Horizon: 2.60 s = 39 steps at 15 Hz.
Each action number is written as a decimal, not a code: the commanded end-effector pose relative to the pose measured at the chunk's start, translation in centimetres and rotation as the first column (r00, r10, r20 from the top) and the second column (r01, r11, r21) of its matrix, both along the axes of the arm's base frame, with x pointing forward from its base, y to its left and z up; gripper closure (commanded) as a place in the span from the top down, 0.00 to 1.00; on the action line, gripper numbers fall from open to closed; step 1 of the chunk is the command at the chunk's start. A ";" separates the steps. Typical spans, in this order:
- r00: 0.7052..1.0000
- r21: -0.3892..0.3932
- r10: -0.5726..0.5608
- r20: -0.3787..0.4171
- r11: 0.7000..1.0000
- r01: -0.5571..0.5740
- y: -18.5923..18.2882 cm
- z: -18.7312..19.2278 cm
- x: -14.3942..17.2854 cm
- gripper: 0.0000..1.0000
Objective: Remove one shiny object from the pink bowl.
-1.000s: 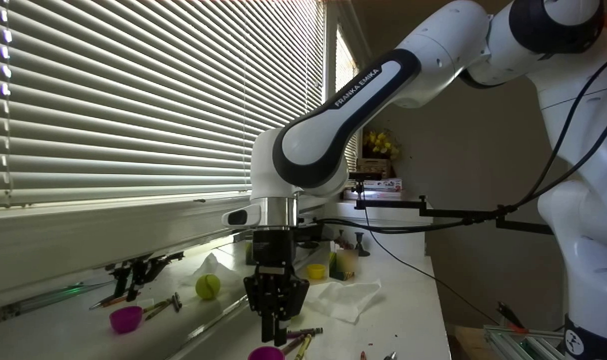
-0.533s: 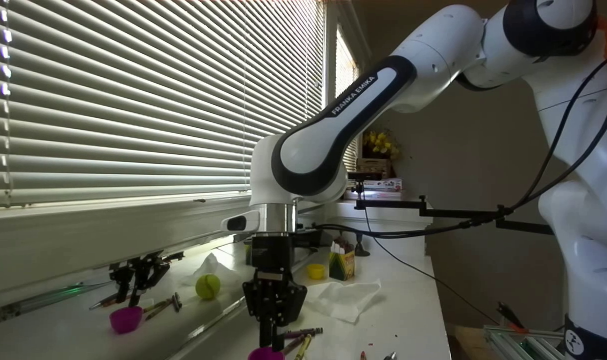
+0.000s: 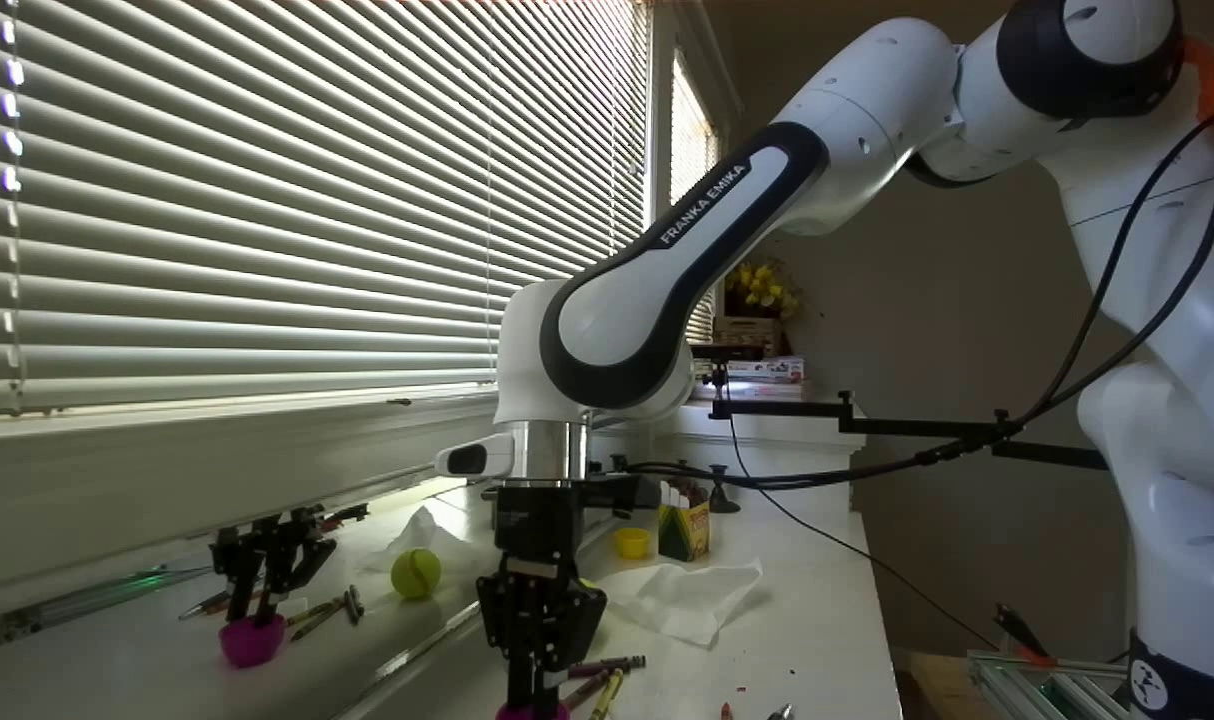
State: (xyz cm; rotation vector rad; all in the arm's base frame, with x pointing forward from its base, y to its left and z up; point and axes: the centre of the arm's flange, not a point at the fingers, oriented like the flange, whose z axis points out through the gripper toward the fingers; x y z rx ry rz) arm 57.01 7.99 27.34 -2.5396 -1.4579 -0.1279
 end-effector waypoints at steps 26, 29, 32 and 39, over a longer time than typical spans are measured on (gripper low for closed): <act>0.997 0.009 0.073 -0.017 0.997 -0.073 0.3 -3.8 0.6 0.35; 0.995 0.014 0.101 -0.022 0.995 -0.101 0.9 -4.0 0.4 0.36; 0.990 0.018 0.136 -0.025 0.991 -0.135 1.9 -4.4 0.1 0.29; 0.979 0.025 0.201 -0.035 0.979 -0.201 4.0 -4.9 -0.5 0.15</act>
